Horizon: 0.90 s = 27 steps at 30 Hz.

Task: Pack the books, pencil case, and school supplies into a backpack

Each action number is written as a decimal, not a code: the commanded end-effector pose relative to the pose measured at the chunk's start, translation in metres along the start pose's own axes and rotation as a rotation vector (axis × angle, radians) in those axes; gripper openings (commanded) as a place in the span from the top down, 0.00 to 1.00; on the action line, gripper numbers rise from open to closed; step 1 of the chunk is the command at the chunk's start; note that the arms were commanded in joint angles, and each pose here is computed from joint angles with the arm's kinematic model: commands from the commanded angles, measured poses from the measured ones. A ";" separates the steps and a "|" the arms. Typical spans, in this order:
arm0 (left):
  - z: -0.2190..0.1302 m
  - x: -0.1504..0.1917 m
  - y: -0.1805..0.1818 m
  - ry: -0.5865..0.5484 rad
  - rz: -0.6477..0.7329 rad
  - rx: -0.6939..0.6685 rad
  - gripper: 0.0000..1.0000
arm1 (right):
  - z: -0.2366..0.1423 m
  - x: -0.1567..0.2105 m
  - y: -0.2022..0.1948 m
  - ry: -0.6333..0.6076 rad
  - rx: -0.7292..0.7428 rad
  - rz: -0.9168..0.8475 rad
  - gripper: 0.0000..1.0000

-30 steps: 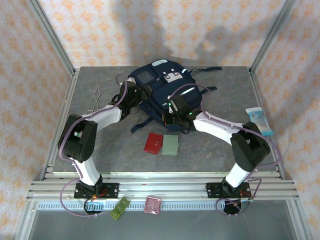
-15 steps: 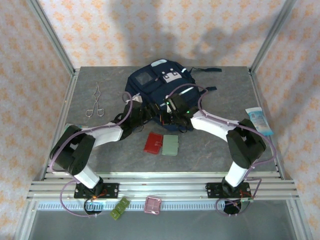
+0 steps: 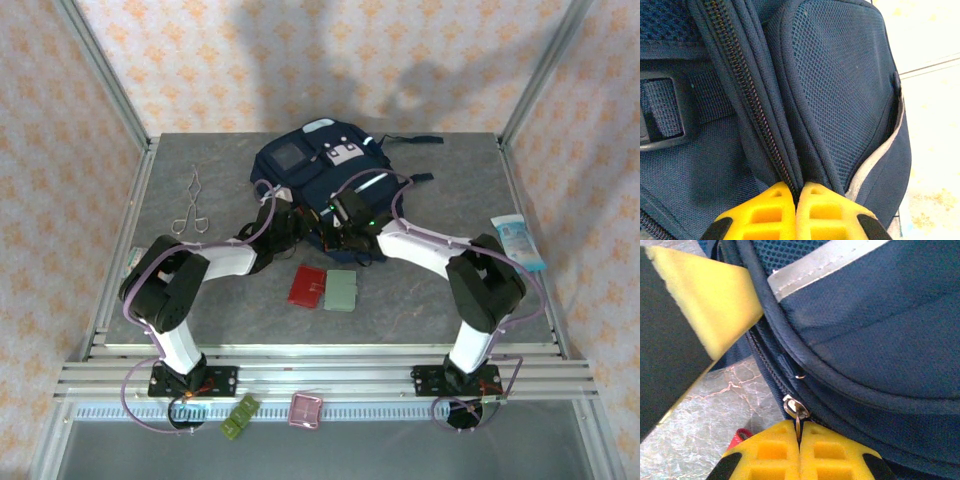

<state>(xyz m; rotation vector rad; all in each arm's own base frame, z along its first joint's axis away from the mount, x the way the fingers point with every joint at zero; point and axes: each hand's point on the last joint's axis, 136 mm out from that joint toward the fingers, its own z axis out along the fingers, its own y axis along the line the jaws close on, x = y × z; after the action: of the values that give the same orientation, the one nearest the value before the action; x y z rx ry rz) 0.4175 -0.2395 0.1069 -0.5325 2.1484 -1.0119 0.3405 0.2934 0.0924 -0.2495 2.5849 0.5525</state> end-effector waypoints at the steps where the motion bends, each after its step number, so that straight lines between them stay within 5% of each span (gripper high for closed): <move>1: -0.008 -0.033 -0.010 -0.093 0.009 0.037 1.00 | -0.012 0.004 -0.038 0.009 0.163 0.040 1.00; 14: -0.022 -0.056 0.004 -0.118 0.024 0.010 1.00 | -0.060 0.003 -0.141 -0.082 0.418 0.168 1.00; 20: -0.011 -0.066 -0.001 -0.114 0.054 -0.008 1.00 | -0.059 0.004 -0.109 -0.075 0.276 0.128 1.00; 27: 0.008 -0.108 -0.006 -0.148 0.092 -0.057 1.00 | -0.049 0.005 -0.025 -0.066 0.045 0.037 1.00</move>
<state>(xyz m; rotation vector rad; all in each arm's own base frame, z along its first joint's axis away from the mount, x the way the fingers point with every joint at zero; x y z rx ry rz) 0.4575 -0.2014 0.1206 -0.5261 2.1805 -0.9283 0.3450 0.2206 0.1165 -0.0811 2.4958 0.3901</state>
